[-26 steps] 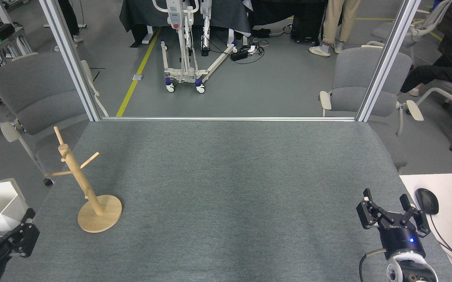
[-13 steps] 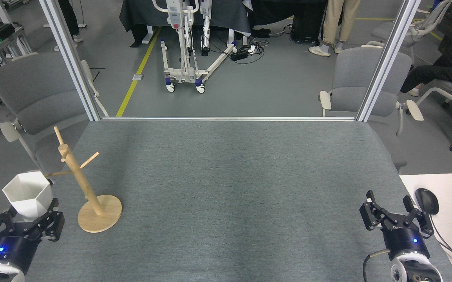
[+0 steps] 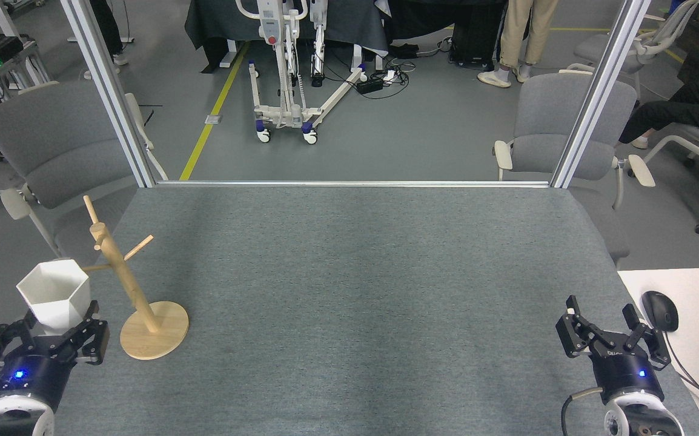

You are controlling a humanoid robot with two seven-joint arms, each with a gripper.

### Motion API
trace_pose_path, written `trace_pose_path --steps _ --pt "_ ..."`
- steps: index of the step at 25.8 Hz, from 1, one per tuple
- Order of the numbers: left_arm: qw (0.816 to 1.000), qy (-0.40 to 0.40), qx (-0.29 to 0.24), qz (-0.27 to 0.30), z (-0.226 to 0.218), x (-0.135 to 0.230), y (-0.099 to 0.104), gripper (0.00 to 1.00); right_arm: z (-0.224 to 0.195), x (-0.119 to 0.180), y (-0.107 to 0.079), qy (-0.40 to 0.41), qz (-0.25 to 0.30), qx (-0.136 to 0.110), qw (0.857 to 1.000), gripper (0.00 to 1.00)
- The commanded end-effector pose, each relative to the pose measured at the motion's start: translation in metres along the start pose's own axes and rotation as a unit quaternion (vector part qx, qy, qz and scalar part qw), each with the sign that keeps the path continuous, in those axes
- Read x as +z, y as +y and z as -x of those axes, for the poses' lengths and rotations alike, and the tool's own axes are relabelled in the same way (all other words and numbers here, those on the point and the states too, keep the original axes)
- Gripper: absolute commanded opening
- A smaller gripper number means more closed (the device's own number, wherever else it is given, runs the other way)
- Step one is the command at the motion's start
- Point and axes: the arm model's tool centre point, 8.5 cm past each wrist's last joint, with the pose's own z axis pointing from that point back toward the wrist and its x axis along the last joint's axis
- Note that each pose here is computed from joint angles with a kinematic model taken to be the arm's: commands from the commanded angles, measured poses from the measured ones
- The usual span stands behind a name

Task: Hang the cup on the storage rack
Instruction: 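Hook the cup onto a peg of the wooden stand with the left gripper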

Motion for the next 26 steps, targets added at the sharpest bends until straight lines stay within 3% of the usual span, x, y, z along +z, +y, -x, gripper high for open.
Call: trace_pose_path --steps 1,3,11,20,26 --pt "1.000 0.000 -0.006 0.002 -0.005 -0.002 0.000 0.00 0.000 0.000 0.000 0.001 0.001 -0.002 1.000 1.00" --pt "1.000 0.001 -0.009 0.002 -0.006 -0.002 0.000 0.00 0.000 -0.001 0.004 0.004 -0.005 -0.003 1.000 1.00" --pt "0.999 0.001 -0.031 0.014 -0.021 -0.002 -0.006 0.00 -0.004 -0.018 -0.013 0.000 0.013 -0.007 1.000 1.00" --pt "0.999 0.005 -0.046 0.019 -0.034 -0.006 -0.009 0.00 -0.002 -0.017 -0.005 0.002 0.003 -0.008 1.000 1.00" --pt "0.999 0.005 -0.045 0.015 -0.035 -0.008 -0.006 0.56 -0.002 -0.017 -0.005 0.002 0.002 -0.009 1.000 1.00"
